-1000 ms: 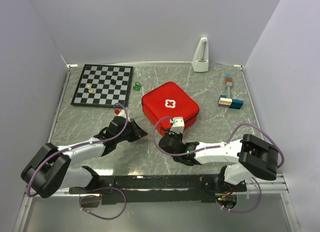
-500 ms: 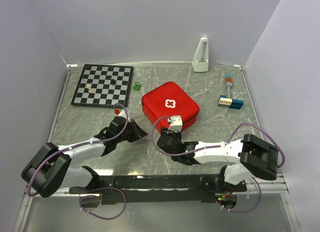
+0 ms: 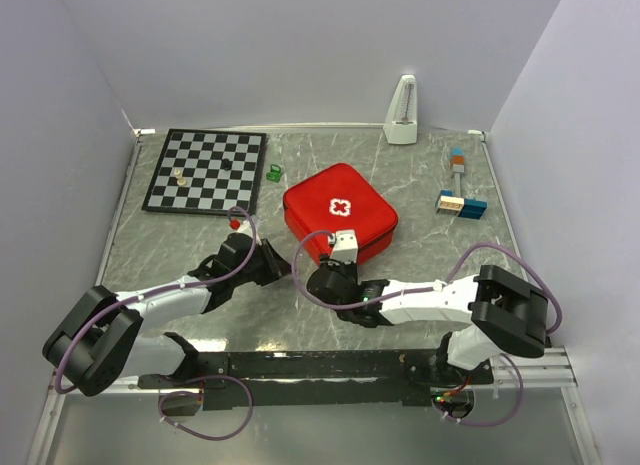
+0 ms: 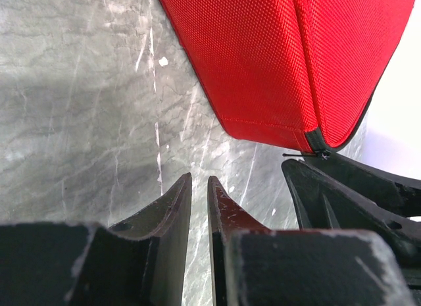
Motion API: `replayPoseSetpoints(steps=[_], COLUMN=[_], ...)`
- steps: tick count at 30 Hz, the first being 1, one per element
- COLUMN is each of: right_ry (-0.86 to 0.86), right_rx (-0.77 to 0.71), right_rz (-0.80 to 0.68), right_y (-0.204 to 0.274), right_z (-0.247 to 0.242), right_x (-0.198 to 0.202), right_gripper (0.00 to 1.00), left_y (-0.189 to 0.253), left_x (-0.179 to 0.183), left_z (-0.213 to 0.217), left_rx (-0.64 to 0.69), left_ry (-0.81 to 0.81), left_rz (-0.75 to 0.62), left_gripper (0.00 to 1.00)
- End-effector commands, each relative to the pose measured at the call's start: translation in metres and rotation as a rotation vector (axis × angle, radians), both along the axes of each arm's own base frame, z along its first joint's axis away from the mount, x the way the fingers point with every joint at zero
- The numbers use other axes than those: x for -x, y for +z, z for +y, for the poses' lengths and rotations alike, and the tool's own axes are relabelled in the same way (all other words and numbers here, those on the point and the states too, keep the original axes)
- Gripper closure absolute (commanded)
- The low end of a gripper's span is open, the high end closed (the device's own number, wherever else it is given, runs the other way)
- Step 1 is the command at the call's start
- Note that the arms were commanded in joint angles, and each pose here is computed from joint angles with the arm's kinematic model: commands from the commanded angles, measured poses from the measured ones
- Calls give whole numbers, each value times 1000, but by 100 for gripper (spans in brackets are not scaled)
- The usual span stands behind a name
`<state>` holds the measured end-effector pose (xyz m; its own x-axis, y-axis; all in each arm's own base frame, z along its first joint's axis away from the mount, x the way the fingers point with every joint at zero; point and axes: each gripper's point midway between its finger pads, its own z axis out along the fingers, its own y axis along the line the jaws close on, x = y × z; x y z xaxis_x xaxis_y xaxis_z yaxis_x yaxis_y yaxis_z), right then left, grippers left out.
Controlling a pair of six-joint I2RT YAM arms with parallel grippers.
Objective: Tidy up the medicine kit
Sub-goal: Zip the medicine box at the center of the board.
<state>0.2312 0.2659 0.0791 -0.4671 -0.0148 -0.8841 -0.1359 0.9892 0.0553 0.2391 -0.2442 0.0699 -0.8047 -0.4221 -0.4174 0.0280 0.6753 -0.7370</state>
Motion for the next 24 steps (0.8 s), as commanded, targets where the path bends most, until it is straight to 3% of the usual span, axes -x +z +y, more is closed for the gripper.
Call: replayPoseSetpoints(steps=[1,6,11,15,24], right_ry=[-16,-62,-104,-134,-300], right_rx=[-71,-64,-65,-58,-37], right_rz=[-22,1,20,35,33], right_y=[20,16,17,15,12], right_z=[20,16,17,18,11], right_x=[-8,-9,-11,-12,-20], right_gripper=[57,61,48,44,52], left_y=[10,11,11,10,6], left_x=[0,0,1,0,2], left_z=[-4,-4,-5,-5,-5], left_rx=[34,37,39,38,42], left_ry=[-20,-21,-23,-23,-21], left_rz=[-27,-29,-27,-26,-15], left_gripper=[79,79,79,79,79])
